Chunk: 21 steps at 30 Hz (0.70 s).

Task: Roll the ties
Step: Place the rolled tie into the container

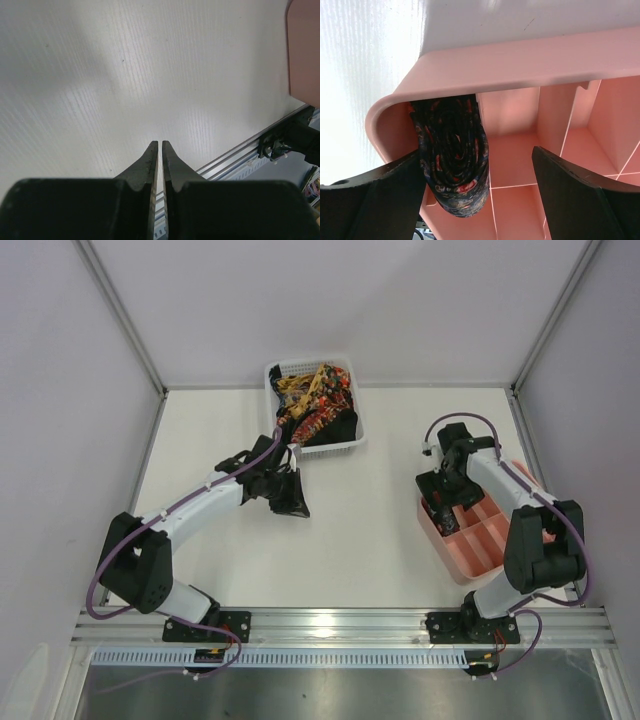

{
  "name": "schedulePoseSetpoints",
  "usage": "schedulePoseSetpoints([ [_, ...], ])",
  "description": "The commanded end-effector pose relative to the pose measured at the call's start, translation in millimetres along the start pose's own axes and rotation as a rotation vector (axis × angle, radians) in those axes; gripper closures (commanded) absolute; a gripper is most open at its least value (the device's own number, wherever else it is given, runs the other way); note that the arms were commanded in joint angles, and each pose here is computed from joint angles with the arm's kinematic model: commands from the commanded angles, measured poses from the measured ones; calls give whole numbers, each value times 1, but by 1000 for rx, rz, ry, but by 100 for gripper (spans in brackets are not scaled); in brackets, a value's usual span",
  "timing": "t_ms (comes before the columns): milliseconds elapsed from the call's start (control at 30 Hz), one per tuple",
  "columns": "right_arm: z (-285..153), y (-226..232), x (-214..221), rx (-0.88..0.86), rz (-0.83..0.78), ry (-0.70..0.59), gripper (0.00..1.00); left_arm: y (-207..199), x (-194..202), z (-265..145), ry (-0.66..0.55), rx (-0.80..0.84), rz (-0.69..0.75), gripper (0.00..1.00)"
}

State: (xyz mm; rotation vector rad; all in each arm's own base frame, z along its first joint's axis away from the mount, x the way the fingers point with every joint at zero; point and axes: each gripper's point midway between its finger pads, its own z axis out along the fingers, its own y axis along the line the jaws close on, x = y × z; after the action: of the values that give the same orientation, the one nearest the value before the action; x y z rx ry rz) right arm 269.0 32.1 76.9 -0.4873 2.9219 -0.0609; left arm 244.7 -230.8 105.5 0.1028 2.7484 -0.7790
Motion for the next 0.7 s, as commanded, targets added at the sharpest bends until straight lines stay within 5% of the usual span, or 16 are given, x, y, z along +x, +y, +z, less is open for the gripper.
schedulePoseSetpoints([
  [0,-13,-1,-5,4,5,-54,12,-9,-18,-8,-48,17,25,89],
  [467,-56,10,-22,-56,3,-181,16,-13,-25,-12,-63,13,20,89],
  [667,-54,19,-22,-128,17,-179,59,-12,-25,-13,-62,9,21,89],
])
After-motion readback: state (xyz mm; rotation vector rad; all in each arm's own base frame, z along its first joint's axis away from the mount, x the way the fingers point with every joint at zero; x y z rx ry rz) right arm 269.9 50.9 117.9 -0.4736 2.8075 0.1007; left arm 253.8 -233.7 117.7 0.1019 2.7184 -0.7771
